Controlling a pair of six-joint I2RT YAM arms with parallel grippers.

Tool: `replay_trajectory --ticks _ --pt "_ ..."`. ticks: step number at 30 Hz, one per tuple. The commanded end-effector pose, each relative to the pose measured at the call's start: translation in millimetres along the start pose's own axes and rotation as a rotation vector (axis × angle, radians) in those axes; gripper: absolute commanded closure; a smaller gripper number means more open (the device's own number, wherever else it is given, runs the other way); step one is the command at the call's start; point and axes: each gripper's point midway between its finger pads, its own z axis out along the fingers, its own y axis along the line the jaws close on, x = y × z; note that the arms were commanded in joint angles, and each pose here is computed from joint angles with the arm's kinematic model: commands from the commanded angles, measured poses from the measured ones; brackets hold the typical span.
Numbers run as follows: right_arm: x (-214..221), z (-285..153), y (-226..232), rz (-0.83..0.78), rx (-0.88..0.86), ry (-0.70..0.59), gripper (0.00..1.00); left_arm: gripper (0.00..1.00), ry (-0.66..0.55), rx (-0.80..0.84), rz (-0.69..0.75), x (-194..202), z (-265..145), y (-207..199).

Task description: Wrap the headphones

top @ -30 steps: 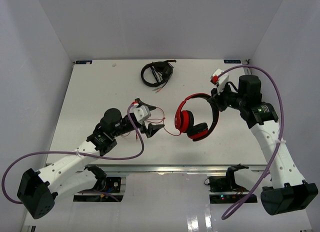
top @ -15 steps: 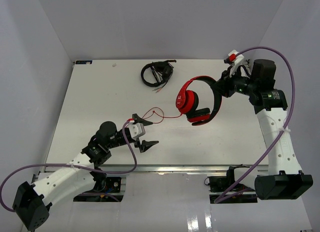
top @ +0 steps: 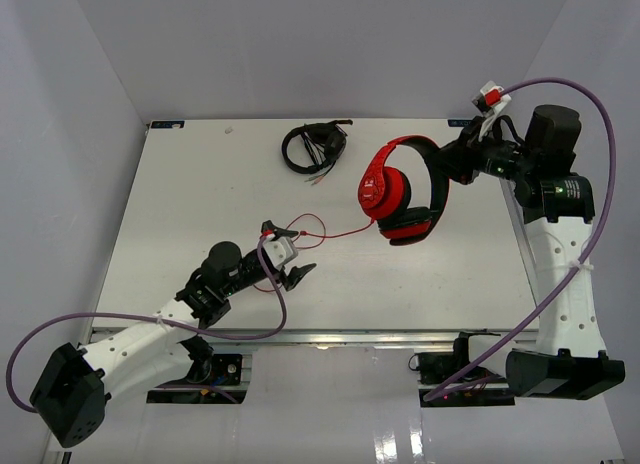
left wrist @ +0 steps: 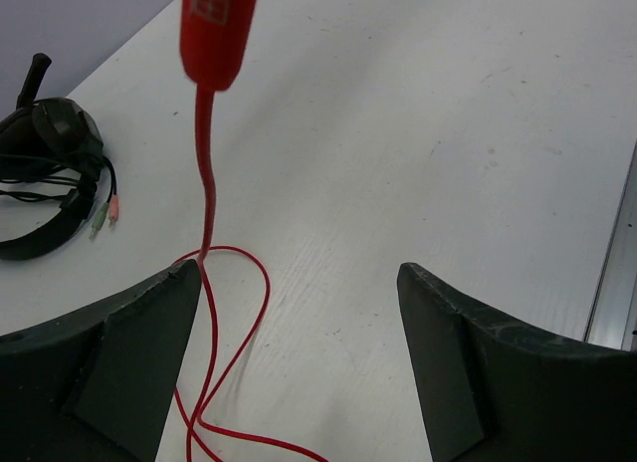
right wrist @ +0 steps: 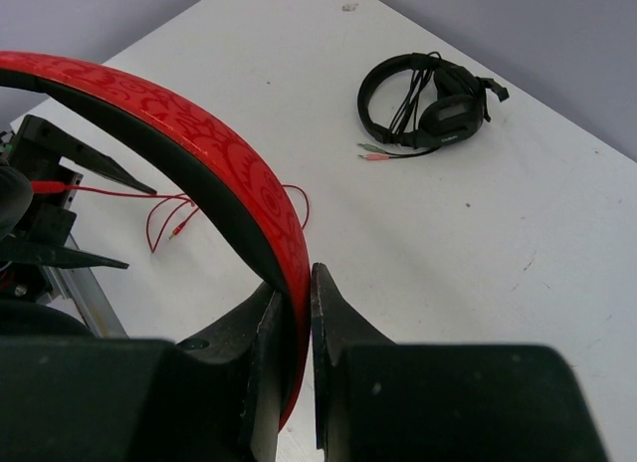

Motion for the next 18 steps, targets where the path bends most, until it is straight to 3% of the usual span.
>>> replay_trajectory --ticks 1,12,15,18 --pt "-28.6 -12.0 15.9 0.006 -0.057 -0.069 0.92 0.10 -0.031 -0.049 0.015 -2.6 1.9 8.2" --pt "-45.0 -27.8 29.1 0.071 -0.158 -0.104 0.92 0.15 -0.052 -0.085 0.012 -4.2 15.2 18.2" --pt "-51.7 -33.7 31.2 0.087 -0.164 -0.115 0.92 0.26 -0.043 -0.074 0.015 -4.3 18.8 18.1" --pt "-56.2 -38.1 30.5 0.086 -0.162 -0.123 0.92 0.50 -0.032 -0.057 0.013 -3.5 21.2 16.0"
